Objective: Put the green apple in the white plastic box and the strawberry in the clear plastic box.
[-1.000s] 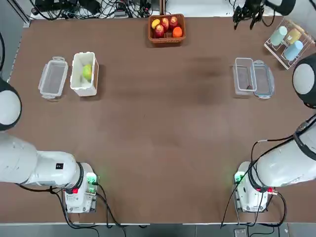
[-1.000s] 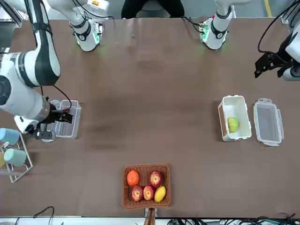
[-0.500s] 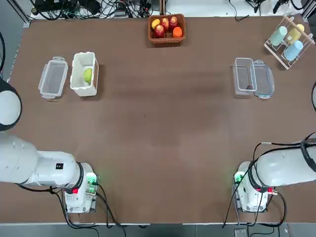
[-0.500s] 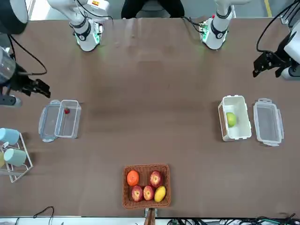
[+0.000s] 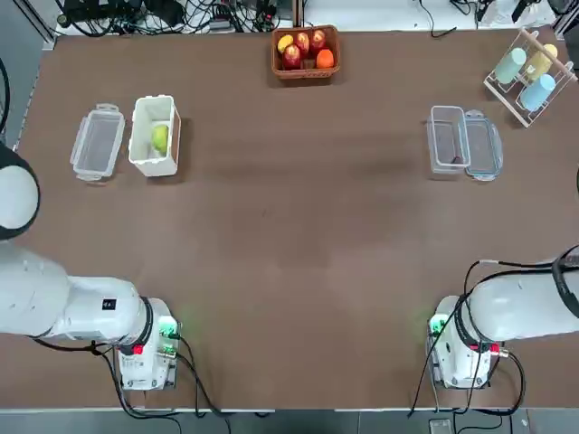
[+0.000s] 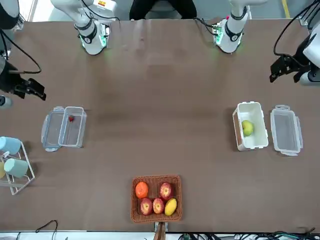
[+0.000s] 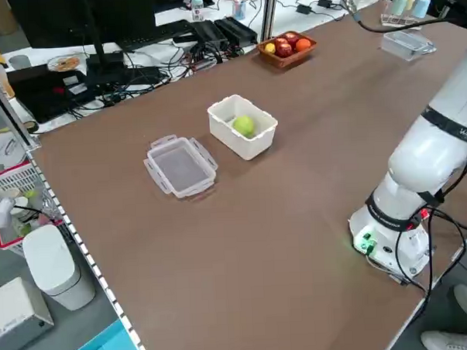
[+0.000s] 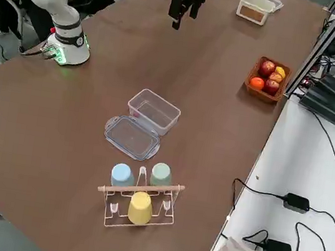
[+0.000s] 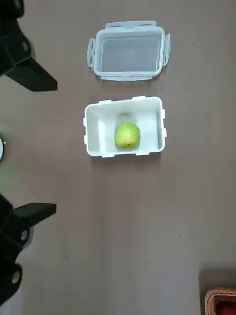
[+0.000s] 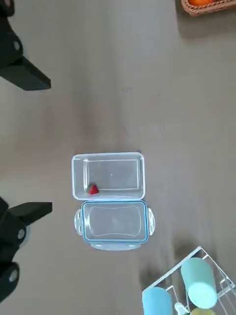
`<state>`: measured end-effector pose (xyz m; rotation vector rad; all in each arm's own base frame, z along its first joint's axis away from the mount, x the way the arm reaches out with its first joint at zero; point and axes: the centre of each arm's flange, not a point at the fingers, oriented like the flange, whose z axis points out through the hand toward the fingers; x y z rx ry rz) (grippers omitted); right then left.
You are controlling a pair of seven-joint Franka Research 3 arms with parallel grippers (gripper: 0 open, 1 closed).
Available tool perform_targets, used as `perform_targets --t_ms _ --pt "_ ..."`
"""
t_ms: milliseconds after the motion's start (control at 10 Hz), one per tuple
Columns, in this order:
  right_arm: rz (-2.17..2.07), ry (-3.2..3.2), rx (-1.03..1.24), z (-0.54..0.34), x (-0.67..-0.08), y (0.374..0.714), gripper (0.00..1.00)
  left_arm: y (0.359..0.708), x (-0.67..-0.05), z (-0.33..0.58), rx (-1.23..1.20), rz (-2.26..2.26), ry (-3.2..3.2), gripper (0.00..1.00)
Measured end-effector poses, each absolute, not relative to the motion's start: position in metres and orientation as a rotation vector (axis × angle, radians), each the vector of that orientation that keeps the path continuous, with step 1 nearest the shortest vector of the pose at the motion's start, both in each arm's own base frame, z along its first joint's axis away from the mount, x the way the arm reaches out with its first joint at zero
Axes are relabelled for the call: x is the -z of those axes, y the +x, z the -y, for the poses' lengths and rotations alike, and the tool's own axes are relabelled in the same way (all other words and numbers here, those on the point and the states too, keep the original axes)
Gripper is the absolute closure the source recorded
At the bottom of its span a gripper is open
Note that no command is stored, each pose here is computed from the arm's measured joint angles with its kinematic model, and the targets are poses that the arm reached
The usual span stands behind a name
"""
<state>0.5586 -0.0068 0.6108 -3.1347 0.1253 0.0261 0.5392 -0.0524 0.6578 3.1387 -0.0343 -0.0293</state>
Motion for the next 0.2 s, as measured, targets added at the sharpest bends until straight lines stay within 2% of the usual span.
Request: perform_targets --t_ms 200 --pt "-0.123 -3.131 -0.023 0.0062 -0.6125 0.5562 0.00 0.5391 -0.6577 0.0523 0.031 0.034 3.139 0.00"
